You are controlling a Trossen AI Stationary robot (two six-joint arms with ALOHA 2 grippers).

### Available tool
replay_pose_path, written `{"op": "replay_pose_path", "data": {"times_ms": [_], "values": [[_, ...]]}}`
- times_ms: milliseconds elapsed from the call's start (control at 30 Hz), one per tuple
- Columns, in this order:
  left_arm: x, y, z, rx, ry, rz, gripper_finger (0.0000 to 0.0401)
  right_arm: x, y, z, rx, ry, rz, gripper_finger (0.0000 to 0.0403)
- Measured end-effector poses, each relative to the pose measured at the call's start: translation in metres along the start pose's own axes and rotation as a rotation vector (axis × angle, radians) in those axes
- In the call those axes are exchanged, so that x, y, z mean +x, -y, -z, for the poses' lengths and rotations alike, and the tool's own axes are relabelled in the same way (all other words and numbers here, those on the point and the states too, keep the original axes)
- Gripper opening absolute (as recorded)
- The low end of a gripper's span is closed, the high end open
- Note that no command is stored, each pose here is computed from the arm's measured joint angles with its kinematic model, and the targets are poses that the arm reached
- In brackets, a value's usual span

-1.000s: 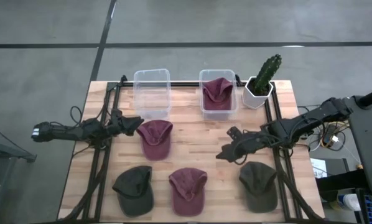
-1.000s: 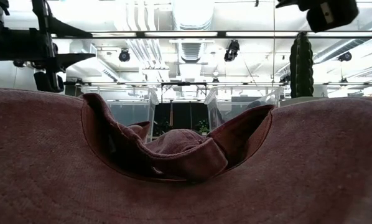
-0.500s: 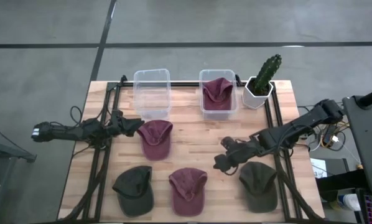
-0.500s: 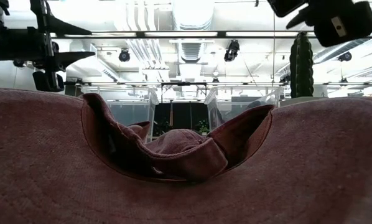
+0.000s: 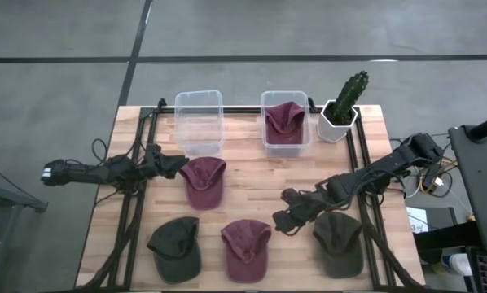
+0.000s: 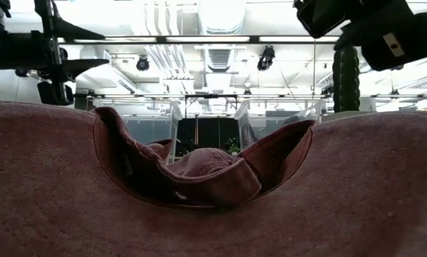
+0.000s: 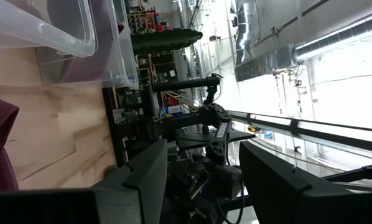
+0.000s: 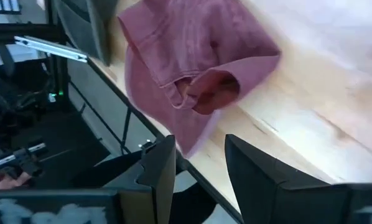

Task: Pick & Place hat
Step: Put the bottom red cap into the right transparent bin

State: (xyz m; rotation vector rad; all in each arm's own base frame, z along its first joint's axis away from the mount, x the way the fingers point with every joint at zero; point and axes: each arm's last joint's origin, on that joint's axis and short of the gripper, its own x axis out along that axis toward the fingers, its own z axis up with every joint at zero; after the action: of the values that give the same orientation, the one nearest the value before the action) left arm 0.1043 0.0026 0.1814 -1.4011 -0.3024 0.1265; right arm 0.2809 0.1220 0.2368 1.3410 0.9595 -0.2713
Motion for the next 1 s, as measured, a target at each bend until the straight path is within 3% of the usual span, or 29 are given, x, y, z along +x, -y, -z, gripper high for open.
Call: {"op": "replay_pose_path", "data": {"times_ms": [367,1000], "values": [[0.0,0.0,0.0,0.001,-0.001,-0.003,0.0193,0.027,-0.007,0.0,-0.007,-0.018,-0.088,0.0127],[0.0,-0.001,0.0,0.001,-0.003,-0.005,0.0193,0.027,-0.007,0.004,-0.003,-0.023,-0.088,0.0118]]}}
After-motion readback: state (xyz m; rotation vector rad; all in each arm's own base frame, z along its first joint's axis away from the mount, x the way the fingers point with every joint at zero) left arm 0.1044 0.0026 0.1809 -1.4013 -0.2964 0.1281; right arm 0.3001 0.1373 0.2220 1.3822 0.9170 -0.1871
